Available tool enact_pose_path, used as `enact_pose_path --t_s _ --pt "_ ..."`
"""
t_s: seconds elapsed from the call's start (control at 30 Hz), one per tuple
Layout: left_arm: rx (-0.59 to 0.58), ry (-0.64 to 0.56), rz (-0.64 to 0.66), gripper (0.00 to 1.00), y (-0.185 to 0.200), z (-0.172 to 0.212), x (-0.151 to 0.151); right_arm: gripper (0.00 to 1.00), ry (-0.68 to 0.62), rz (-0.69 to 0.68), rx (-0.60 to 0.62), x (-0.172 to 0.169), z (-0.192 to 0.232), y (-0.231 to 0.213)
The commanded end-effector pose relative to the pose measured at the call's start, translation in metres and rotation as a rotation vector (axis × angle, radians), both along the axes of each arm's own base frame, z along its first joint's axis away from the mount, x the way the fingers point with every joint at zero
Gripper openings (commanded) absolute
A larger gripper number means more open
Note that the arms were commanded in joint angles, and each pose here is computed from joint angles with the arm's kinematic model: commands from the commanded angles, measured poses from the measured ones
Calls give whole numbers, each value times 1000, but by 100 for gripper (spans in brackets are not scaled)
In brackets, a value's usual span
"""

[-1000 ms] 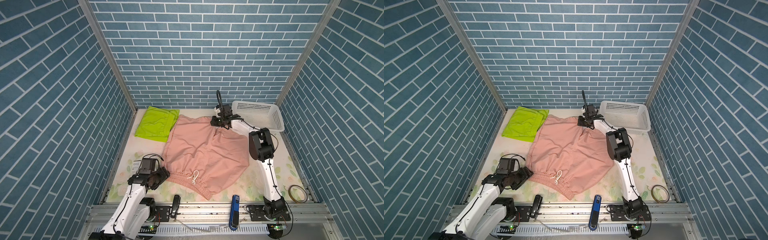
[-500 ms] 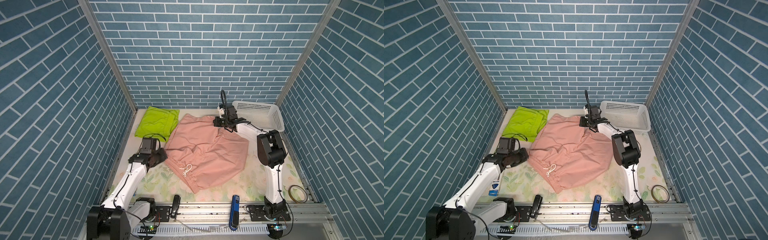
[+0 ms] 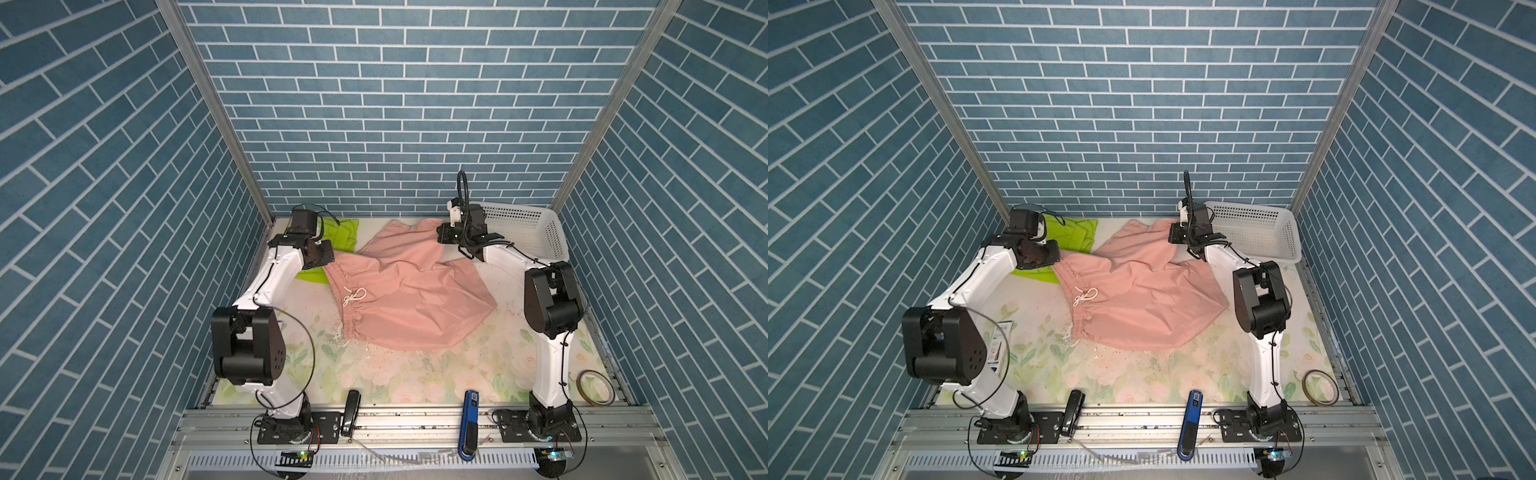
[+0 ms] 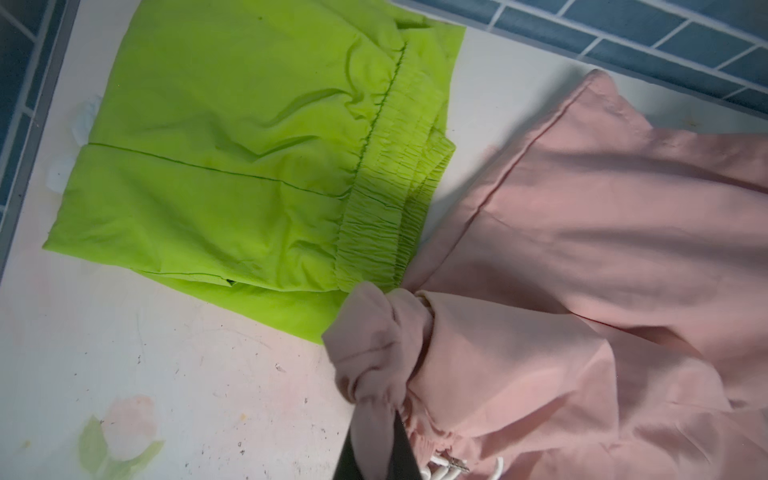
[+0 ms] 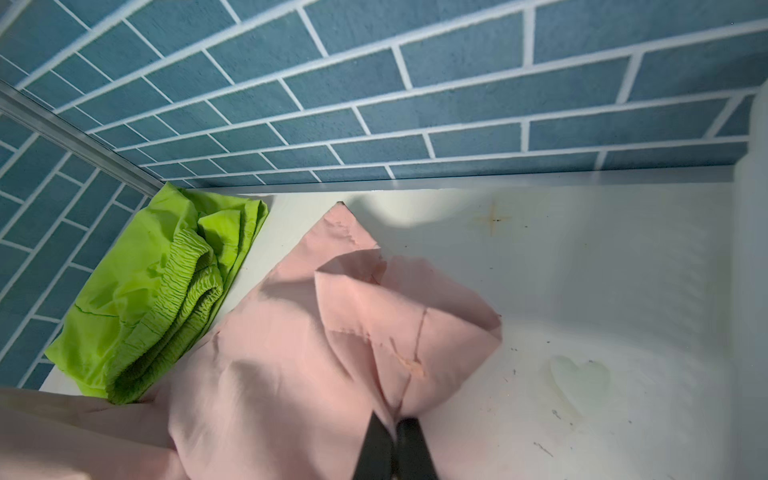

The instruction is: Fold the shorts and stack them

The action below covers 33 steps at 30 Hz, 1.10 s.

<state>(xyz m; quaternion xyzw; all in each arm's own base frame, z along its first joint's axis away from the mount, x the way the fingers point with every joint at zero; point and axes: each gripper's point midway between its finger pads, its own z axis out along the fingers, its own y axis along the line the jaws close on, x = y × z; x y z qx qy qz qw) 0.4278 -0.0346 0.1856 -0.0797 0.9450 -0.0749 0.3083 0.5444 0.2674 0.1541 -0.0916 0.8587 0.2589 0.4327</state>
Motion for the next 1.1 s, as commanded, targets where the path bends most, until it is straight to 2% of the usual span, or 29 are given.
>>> enact_pose_path --t_s 0.0,0.07,0.17,0.23,0.27,0.33,0.37,0.4,0.43,0.5,0.57,0.67,0.77,0.87,0.93,1.07 --pt "45 -200 -52 0 -1 53 -6 0 -100 -2 -7 -2 16 -4" --pt "100 -228 -32 0 9 55 -4 0 -99 -9 -3 -3 11 -5" --pt "126 -125 -16 0 16 30 8 3 -59 8 14 -2 0 1" --pt "139 -30 35 7 23 7 15 28 -46 10 30 -1 -2 3" --pt "138 1 48 16 25 -1 17 37 -42 11 31 -1 -1 3" --pt "129 56 80 53 29 -15 19 51 -27 18 13 -5 2 2" --pt "113 73 96 78 31 -19 17 55 -21 26 -2 -9 5 0" --pt "100 83 114 95 32 -20 15 57 -9 33 -20 -14 7 -2" --pt "91 87 129 99 33 -18 11 58 4 36 -38 -20 10 -5" --pt "55 109 164 100 31 -12 -2 60 58 25 -76 -39 14 -17" --pt "-50 119 145 100 14 -11 -17 60 115 0 -117 -63 14 -32" --pt "-193 151 141 100 -6 -21 -54 60 207 -69 -152 -111 4 -62" --pt "-266 197 165 99 -14 -45 -102 60 281 -171 -144 -161 -13 -94" --pt "-397 203 180 96 -31 -68 -135 61 361 -281 -77 -204 -33 -116" --pt "-473 192 190 94 -42 -80 -146 61 411 -330 -4 -224 -45 -121" --pt "-516 211 234 94 -47 -107 -164 60 465 -422 77 -251 -63 -134"
